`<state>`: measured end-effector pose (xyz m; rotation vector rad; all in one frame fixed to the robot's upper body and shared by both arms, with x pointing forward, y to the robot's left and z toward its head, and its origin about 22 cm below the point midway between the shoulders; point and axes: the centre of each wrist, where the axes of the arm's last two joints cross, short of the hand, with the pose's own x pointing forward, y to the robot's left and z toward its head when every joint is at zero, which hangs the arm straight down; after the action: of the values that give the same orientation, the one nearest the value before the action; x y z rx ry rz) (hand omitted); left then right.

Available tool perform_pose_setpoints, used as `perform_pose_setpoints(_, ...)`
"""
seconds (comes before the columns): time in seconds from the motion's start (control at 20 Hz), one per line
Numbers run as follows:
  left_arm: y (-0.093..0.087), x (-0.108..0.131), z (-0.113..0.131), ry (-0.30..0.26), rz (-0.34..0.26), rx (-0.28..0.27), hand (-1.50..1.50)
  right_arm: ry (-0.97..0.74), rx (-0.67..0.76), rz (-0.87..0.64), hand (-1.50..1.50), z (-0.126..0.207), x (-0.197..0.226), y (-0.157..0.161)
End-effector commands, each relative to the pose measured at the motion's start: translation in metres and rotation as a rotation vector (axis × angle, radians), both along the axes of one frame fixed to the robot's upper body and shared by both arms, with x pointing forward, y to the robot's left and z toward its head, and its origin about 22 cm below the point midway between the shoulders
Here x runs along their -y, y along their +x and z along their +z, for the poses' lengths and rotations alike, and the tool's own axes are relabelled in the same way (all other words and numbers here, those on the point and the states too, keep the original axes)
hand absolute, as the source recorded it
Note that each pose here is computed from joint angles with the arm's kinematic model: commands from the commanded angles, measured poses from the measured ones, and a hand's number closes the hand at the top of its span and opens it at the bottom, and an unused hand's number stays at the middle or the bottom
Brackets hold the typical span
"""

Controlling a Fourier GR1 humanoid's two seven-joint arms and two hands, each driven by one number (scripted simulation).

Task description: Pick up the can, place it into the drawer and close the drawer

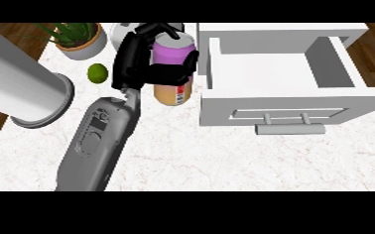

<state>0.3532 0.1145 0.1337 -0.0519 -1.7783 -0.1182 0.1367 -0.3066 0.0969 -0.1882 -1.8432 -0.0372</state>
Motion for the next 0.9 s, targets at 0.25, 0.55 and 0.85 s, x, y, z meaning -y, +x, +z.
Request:
perform_pose_setpoints(0.25, 0.023, 0.068, 0.068, 0.023, -0.025, 0.060, 1.50, 0.015, -0.011, 0.029, -1.50, 0.005, 0.004, 0.005)
perform_pose_setpoints(0.55, 0.037, 0.097, 0.090, 0.036, -0.009, 0.045, 1.50, -0.008, -0.010, 0.023, -1.50, 0.008, 0.009, 0.004)
perform_pose_setpoints(0.85, 0.053, 0.114, 0.113, 0.079, -0.006, 0.027, 1.50, 0.003, 0.002, 0.021, -1.50, -0.005, -0.017, 0.004)
